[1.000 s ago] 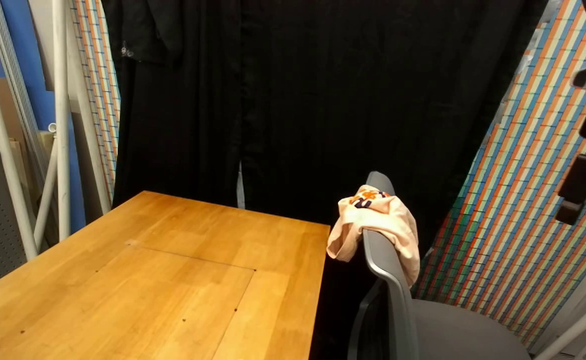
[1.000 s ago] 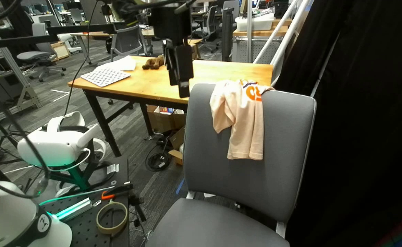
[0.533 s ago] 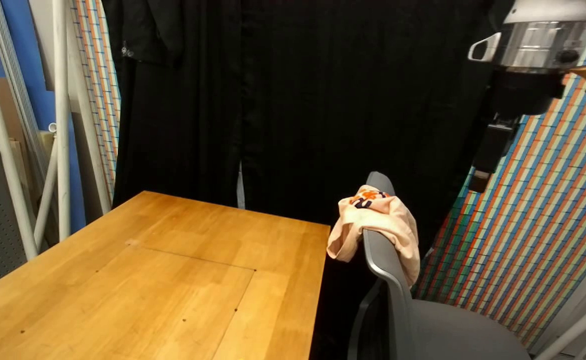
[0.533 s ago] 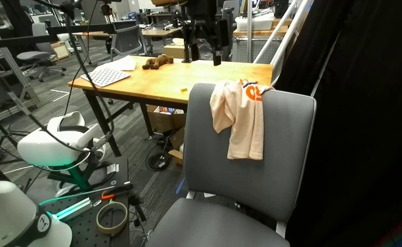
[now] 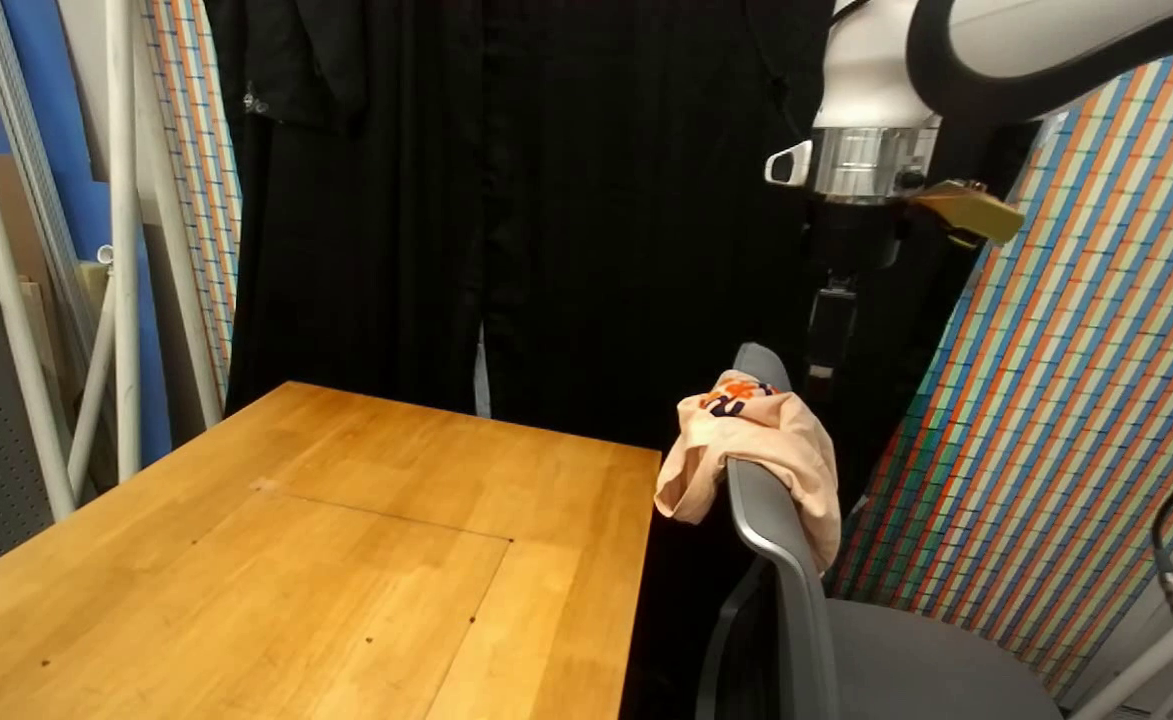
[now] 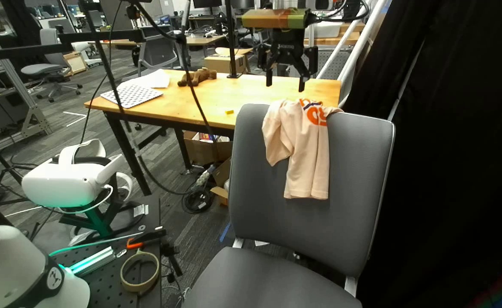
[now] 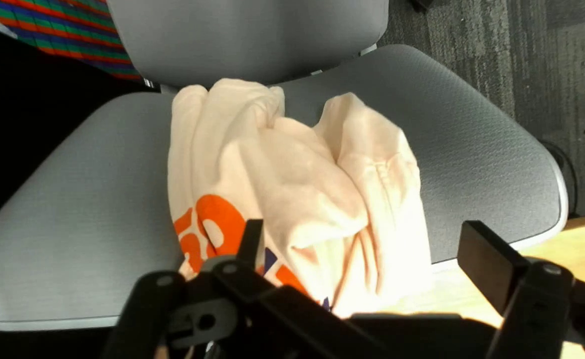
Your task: Pick up the shirt on the chair and put it on the table
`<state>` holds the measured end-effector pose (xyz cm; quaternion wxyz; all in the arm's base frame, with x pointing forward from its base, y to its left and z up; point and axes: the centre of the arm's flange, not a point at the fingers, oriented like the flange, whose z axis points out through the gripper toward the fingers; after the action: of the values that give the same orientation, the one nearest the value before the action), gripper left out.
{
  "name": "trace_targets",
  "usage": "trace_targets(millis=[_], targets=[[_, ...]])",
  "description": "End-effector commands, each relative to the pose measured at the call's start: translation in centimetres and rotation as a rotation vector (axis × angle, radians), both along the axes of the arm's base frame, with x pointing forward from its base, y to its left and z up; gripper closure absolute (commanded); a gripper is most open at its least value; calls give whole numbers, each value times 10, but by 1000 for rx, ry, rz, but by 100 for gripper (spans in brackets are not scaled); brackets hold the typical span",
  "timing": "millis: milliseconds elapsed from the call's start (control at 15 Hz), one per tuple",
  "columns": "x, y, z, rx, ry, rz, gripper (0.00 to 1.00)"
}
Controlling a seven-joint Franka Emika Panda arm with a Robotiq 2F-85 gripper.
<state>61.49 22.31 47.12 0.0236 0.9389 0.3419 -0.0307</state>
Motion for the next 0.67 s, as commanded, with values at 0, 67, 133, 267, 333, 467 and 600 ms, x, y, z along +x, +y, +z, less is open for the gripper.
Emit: trace_targets(millis=[0, 67, 133, 267, 333, 467, 600], targets=[[52, 16, -14, 3, 51, 75, 0], [59, 17, -20, 10, 72, 91, 0], [64, 17, -27, 10, 85, 101, 0], [76, 16, -40, 24, 119, 110, 0], [80, 16, -45, 25, 131, 113, 0], [87, 15, -53, 32, 155, 121, 0], [90, 16, -63, 29, 174, 133, 25]])
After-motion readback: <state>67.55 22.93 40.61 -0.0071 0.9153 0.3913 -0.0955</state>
